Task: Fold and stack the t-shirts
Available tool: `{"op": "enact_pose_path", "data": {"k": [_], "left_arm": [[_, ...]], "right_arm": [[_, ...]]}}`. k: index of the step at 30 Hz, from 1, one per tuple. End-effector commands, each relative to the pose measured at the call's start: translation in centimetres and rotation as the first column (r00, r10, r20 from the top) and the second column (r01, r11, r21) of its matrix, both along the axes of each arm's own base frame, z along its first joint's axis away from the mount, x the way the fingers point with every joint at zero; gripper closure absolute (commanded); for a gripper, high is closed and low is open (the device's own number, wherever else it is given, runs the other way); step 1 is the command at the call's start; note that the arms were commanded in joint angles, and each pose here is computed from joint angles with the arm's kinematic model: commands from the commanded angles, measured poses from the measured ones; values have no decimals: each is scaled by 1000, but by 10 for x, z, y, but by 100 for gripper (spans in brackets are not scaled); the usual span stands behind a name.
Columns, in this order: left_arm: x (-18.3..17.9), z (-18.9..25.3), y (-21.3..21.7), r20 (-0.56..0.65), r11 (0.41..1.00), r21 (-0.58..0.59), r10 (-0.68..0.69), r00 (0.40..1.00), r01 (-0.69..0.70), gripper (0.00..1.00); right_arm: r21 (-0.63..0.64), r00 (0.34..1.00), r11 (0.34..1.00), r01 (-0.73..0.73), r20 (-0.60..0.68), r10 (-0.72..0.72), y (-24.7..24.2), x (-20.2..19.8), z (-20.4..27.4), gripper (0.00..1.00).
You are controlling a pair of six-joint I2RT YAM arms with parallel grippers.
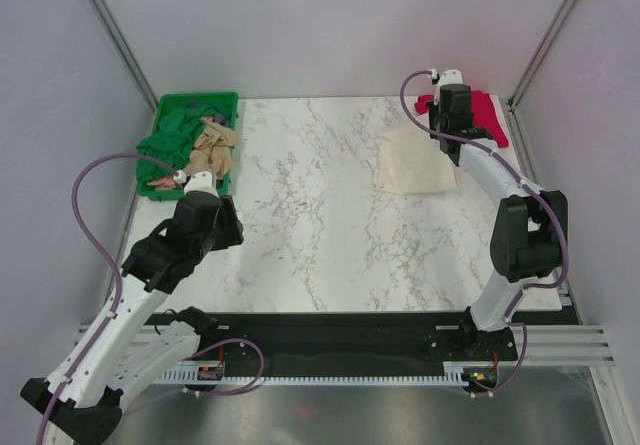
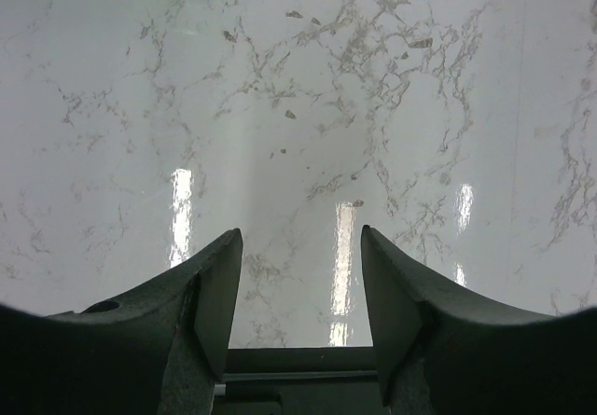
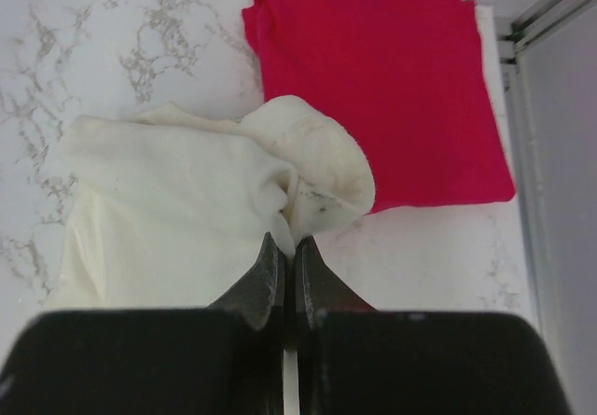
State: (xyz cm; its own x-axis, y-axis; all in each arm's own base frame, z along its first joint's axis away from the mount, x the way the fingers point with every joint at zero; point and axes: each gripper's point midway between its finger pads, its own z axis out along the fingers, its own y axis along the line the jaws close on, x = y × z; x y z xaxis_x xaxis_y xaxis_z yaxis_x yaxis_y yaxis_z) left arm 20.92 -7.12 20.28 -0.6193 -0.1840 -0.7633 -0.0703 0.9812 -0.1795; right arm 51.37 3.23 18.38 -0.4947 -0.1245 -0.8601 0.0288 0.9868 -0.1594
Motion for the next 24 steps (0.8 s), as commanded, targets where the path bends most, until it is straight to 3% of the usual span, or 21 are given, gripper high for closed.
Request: {"op": "enact_pose_path", "data": {"k": [1,13,24], "left_arm": [[5,0,-2,6,1000,5,-3,1000,3,39],[7,-4,0,-4,1000,20,11,1000,-11,40],[9,-8,1,-23,999,33,13,1000,-13,41]], "right_arm": [[-123,975,989,83,216,-55,-27,27,71,100],[-204,923,973,107,384,-21,-49,71,145,100],[-206,916,975,79,402,11,-58,88,154,100]]}}
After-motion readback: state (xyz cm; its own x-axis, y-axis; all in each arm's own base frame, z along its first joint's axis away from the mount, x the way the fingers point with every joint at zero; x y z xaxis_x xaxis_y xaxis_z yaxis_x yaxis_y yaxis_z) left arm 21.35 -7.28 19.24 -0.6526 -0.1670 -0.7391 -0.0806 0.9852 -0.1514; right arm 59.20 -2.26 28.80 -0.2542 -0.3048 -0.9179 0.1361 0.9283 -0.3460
